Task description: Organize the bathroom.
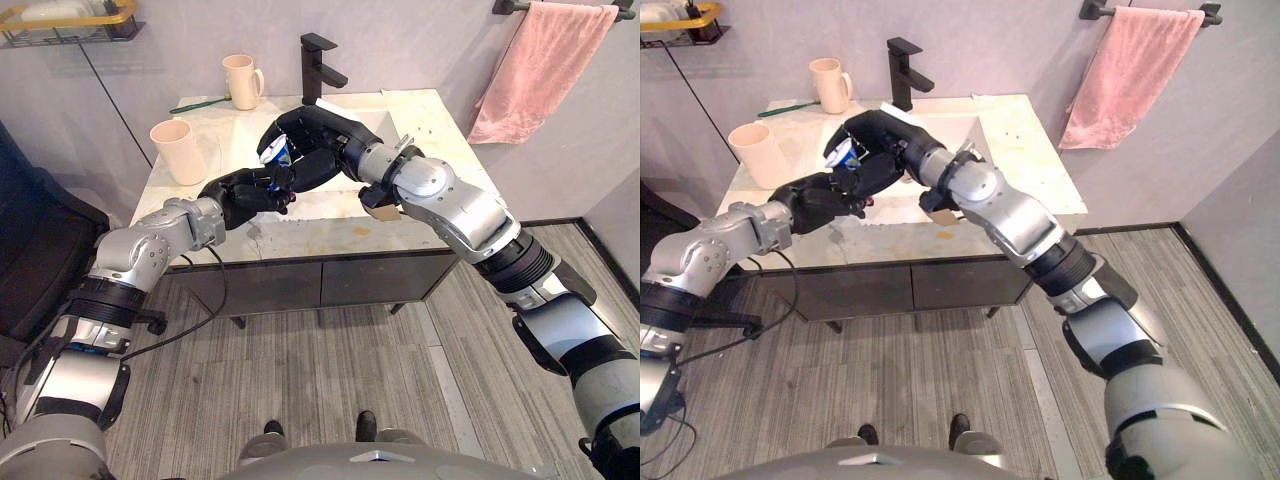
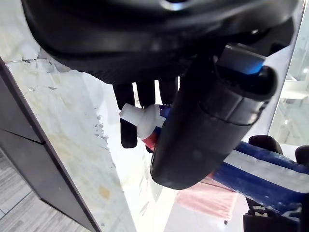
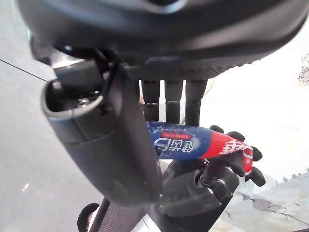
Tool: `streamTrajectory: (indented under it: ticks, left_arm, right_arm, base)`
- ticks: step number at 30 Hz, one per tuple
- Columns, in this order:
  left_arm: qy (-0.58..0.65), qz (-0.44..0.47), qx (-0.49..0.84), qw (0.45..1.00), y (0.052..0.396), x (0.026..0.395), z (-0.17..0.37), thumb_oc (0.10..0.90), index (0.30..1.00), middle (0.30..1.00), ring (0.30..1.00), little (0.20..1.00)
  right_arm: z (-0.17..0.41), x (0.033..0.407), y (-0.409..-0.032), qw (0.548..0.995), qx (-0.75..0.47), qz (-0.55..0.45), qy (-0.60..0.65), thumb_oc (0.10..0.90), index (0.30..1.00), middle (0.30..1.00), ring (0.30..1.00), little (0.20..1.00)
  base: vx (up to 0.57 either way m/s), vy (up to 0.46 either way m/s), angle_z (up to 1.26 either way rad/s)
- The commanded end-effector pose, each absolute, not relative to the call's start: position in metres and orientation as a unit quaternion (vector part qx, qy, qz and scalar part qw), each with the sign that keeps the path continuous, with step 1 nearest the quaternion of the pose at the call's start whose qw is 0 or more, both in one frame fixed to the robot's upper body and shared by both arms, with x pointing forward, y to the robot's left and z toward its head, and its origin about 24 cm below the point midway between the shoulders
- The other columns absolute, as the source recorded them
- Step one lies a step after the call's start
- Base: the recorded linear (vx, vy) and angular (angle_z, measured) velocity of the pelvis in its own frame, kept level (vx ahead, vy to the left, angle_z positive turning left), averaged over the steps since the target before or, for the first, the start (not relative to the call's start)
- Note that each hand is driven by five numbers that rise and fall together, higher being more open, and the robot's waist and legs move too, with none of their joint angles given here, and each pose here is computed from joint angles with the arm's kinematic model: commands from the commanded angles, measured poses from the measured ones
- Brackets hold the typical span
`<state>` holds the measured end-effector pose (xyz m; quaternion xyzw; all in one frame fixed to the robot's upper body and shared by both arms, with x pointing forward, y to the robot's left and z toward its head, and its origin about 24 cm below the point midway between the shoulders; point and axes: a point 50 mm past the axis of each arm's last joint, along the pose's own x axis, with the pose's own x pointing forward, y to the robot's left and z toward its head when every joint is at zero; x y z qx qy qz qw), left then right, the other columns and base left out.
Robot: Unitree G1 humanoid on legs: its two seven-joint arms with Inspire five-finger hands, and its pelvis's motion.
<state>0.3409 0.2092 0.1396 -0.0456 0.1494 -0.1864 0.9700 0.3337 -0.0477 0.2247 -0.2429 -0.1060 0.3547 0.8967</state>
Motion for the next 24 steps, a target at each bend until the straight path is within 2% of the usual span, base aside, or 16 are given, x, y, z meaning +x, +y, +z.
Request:
streamTrajectory:
  ticks: [1, 4, 5, 6, 7, 8, 9, 24]
  left_arm:
    - [-0.003, -0.143, -0.040, 0.989, 0.231, 0.346, 0.205, 0.400, 0.300, 0.300, 0.300, 0.300]
    - [-0.006, -0.139, -0.042, 0.989, 0.233, 0.346, 0.206, 0.400, 0.300, 0.300, 0.300, 0.300]
    - [-0.006, -0.134, -0.047, 0.990, 0.234, 0.345, 0.206, 0.420, 0.331, 0.331, 0.331, 0.331]
    - [-0.005, -0.131, -0.049, 0.990, 0.235, 0.345, 0.206, 0.494, 0.441, 0.441, 0.441, 0.441]
    - [-0.005, -0.131, -0.049, 0.990, 0.236, 0.345, 0.206, 0.519, 0.479, 0.479, 0.479, 0.479]
    - [-0.005, -0.128, -0.052, 0.990, 0.236, 0.344, 0.205, 0.645, 0.667, 0.667, 0.667, 0.667]
    - [0.002, -0.124, -0.051, 0.991, 0.239, 0.343, 0.202, 0.800, 0.900, 0.900, 0.900, 0.900]
    - [0.010, -0.070, -0.127, 0.989, 0.255, 0.324, 0.185, 0.800, 0.900, 0.900, 0.900, 0.900]
  right_arm:
    - [0.258, 0.319, -0.036, 0.880, -0.195, 0.390, -0.190, 0.400, 0.300, 0.300, 0.300, 0.300]
    - [0.259, 0.319, -0.037, 0.880, -0.195, 0.389, -0.190, 0.400, 0.300, 0.300, 0.300, 0.300]
    - [0.259, 0.318, -0.037, 0.880, -0.194, 0.388, -0.191, 0.400, 0.300, 0.300, 0.300, 0.300]
    - [0.260, 0.318, -0.038, 0.880, -0.194, 0.387, -0.194, 0.400, 0.300, 0.300, 0.300, 0.300]
    - [0.260, 0.318, -0.038, 0.880, -0.194, 0.387, -0.194, 0.400, 0.300, 0.300, 0.300, 0.300]
    - [0.260, 0.318, -0.038, 0.881, -0.194, 0.386, -0.194, 0.400, 0.300, 0.300, 0.300, 0.300]
    - [0.261, 0.317, -0.038, 0.882, -0.193, 0.382, -0.197, 0.400, 0.300, 0.300, 0.300, 0.300]
    - [0.263, 0.316, -0.048, 0.889, -0.193, 0.359, -0.207, 0.400, 0.300, 0.300, 0.300, 0.300]
  base:
    - [0.00, 0.000, 0.00]
    - [0.00, 0.000, 0.00]
    - [0.00, 0.000, 0.00]
    - [0.00, 0.000, 0.00]
    - [0.00, 0.000, 0.00]
    - [0.00, 0.000, 0.00]
    - [0.00, 0.000, 0.00]
    - [0.00, 0.000, 0.00]
